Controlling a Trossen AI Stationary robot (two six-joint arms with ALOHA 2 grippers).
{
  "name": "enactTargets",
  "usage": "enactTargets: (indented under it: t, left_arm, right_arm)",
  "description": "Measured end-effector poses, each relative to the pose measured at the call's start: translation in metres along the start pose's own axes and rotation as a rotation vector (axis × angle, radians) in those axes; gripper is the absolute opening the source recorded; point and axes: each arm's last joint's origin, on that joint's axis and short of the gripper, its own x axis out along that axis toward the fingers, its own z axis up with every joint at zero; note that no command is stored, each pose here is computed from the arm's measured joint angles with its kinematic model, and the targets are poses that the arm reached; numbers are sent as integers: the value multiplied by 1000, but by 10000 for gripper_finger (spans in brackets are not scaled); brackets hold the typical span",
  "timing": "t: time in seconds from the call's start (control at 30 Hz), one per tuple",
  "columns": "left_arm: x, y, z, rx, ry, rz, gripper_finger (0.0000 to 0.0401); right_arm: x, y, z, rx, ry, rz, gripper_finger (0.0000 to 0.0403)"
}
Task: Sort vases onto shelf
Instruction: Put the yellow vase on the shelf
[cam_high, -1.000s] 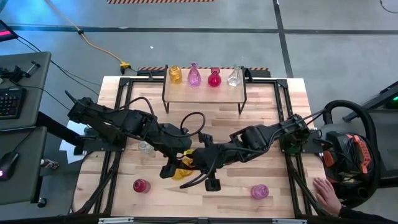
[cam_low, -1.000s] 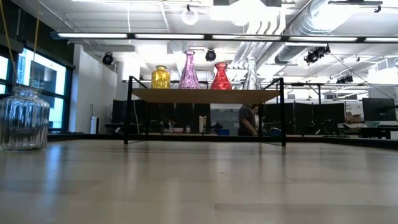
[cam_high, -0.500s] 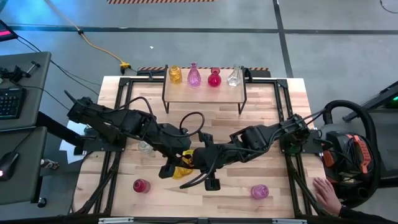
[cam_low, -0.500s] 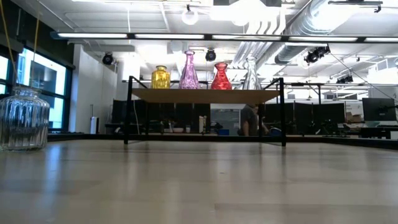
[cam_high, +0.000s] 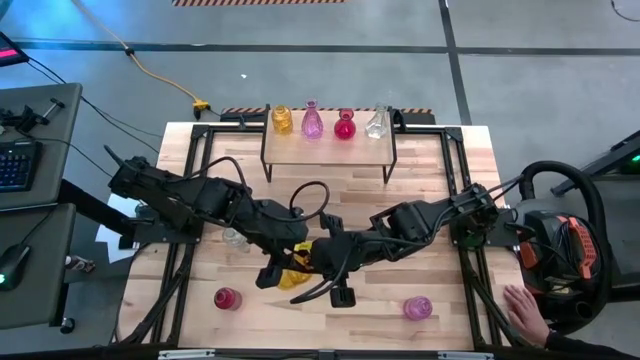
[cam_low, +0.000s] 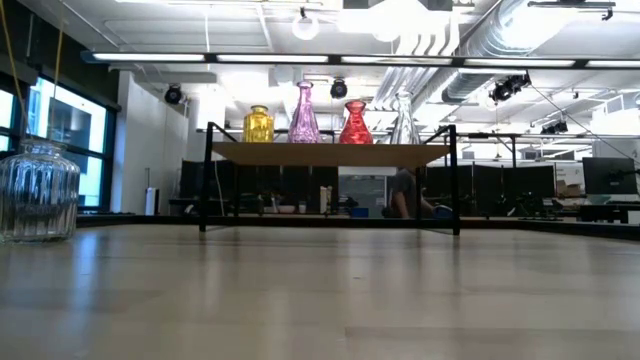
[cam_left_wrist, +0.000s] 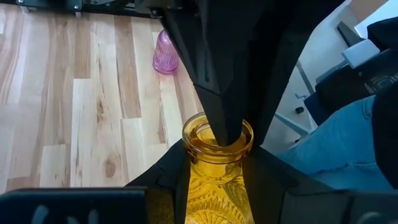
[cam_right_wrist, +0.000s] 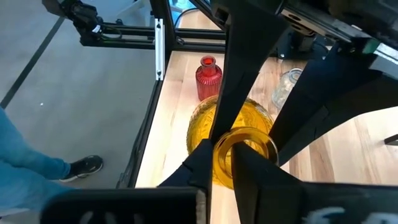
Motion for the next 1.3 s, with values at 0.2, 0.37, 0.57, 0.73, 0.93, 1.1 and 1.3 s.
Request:
enactTargets:
  t: [0.2, 0.37, 0.57, 0.73, 0.93, 1.1, 1.3]
  left_arm:
    - [0, 0, 1, 1, -6, -1, 104]
    - [0, 0, 1, 0, -7, -1, 104]
    - [0, 0, 1, 9, -8, 1, 104]
    - [0, 0, 1, 15, -8, 1, 104]
    - [1, 0, 1, 18, -7, 1, 104]
    - [0, 0, 0, 18, -4, 2, 104]
    - [0, 0, 1, 18, -11, 1, 104]
  right_arm:
    - [0, 0, 0, -11, -2, -5, 49]
    - [0, 0, 0, -13, -4, -8, 72]
    - [0, 0, 0, -13, -4, -5, 92]
    - [0, 0, 0, -11, 1, 2, 100]
    - [0, 0, 0, -13, 6, 15, 108]
    - [0, 0, 0, -14, 7, 17, 111]
    - [-7, -1, 0, -10, 6, 15, 111]
